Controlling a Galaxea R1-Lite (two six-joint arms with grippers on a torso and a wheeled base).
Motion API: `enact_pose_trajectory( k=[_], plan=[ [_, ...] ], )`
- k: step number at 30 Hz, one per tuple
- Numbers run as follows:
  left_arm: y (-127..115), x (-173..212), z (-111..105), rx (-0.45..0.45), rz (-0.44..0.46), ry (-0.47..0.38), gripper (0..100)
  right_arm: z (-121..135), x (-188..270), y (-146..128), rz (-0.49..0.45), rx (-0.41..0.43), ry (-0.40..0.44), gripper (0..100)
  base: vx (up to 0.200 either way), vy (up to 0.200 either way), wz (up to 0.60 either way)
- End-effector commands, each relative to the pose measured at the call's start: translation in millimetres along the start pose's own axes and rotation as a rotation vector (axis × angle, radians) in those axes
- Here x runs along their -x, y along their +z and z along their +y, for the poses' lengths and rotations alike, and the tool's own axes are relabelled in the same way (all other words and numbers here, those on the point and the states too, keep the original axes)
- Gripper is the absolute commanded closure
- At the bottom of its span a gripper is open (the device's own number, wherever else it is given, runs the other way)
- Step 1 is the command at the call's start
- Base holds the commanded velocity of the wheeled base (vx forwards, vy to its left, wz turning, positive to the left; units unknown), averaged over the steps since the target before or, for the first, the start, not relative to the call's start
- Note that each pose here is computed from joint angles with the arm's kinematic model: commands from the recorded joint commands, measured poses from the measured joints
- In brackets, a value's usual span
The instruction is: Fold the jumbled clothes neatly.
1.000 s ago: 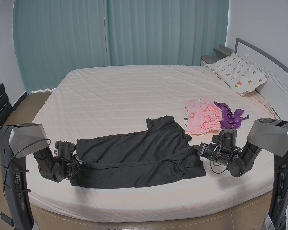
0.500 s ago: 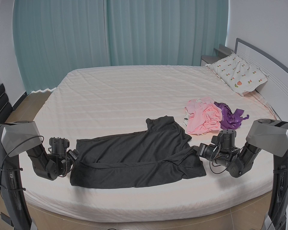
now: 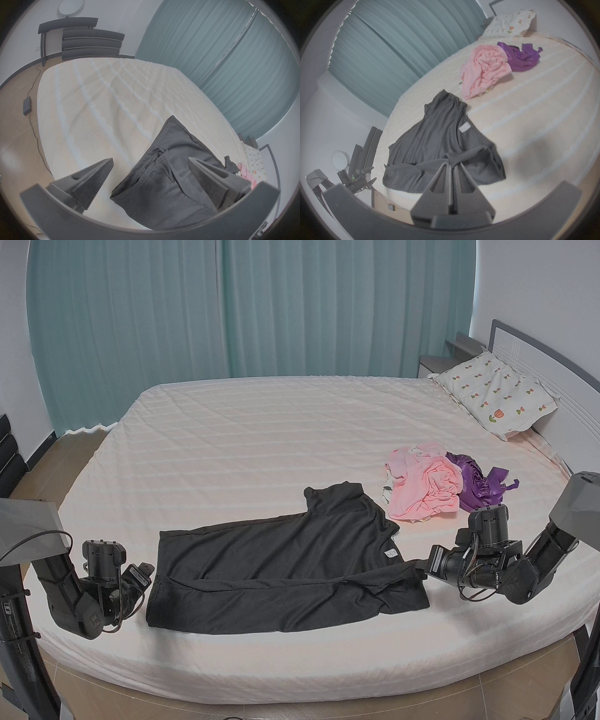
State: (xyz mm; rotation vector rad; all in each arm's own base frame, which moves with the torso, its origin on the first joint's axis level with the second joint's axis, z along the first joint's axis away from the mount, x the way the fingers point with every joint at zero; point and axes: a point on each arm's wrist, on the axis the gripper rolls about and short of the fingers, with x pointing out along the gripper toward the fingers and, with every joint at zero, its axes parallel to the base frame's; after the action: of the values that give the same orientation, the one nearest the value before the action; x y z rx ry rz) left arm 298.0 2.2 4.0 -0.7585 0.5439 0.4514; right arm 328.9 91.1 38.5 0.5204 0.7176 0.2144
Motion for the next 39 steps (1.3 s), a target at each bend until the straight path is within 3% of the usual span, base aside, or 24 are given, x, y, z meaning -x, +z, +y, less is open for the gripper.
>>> enact_pose_trajectory(
  k=[1,13,14,27,32,39],
  plan=[
    [-14,2,11,-0.011,0.028,0.015,0,14,25,-3,0.024,-0.020,0.020,100,0.000,0.000,0.00],
    [-23,-3,12,-0.026,0.061,0.011,0,6,28,-24,0.159,-0.024,-0.052,100,0.000,0.000,0.00],
    [-24,-3,12,-0.027,0.064,0.010,0,5,27,-26,0.164,-0.023,-0.054,0,0.000,0.000,0.00],
    [-29,0,15,-0.039,0.138,-0.025,0,6,23,-32,0.146,-0.014,-0.114,0,0.000,0.000,0.00],
    [-32,7,17,-0.075,0.122,-0.059,0,1,28,-40,0.128,-0.021,-0.165,0,0.000,0.000,0.00],
    [-41,13,29,-0.094,0.100,-0.056,0,-9,37,-46,0.088,-0.030,-0.176,0,0.000,0.000,0.00]
  ],
)
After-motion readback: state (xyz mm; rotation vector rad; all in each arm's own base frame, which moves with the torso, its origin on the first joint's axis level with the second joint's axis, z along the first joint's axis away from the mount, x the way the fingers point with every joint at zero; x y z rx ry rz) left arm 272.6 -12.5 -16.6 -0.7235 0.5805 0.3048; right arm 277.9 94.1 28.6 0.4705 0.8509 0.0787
